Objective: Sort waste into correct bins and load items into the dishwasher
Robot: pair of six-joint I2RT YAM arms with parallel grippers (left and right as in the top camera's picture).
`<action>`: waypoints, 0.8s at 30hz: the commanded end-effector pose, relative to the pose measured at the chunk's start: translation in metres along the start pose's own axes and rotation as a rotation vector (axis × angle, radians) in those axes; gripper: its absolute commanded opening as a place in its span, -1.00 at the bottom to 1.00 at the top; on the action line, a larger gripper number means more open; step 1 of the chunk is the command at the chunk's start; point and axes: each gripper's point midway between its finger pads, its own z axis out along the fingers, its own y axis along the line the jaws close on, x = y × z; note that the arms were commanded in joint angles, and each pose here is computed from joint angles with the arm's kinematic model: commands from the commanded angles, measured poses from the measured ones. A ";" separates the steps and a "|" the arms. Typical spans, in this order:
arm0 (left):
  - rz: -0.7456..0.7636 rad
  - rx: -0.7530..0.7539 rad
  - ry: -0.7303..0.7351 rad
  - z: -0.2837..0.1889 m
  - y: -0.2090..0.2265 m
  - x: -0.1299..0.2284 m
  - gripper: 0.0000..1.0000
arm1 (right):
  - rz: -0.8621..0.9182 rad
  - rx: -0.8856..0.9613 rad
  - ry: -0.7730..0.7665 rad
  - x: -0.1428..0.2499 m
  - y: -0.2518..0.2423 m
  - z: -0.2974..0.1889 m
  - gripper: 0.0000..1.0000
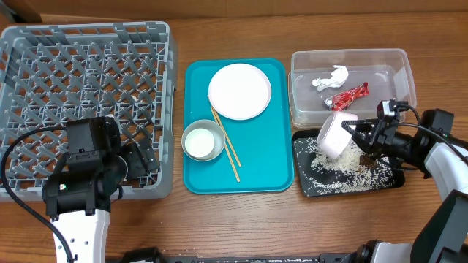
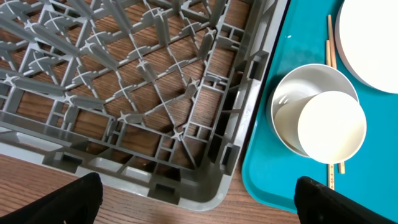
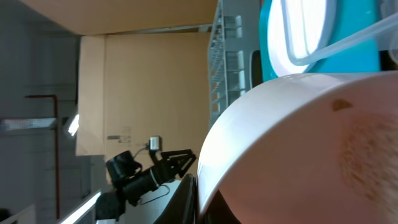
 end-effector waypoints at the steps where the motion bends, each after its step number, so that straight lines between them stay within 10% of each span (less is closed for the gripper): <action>1: -0.025 0.009 -0.017 -0.004 -0.002 -0.006 1.00 | -0.036 -0.064 0.008 0.001 0.010 0.000 -0.92; 17: -0.025 0.009 -0.016 -0.004 -0.001 -0.006 1.00 | -0.020 -0.057 -0.058 -0.017 0.010 -0.018 -0.92; 21: -0.025 0.009 -0.016 -0.004 -0.002 -0.006 1.00 | 0.242 0.157 -0.133 -0.024 -0.030 -0.021 -0.92; 24: -0.025 0.009 -0.016 -0.004 -0.002 -0.006 1.00 | -0.006 -0.065 -0.054 -0.021 0.012 -0.018 -0.92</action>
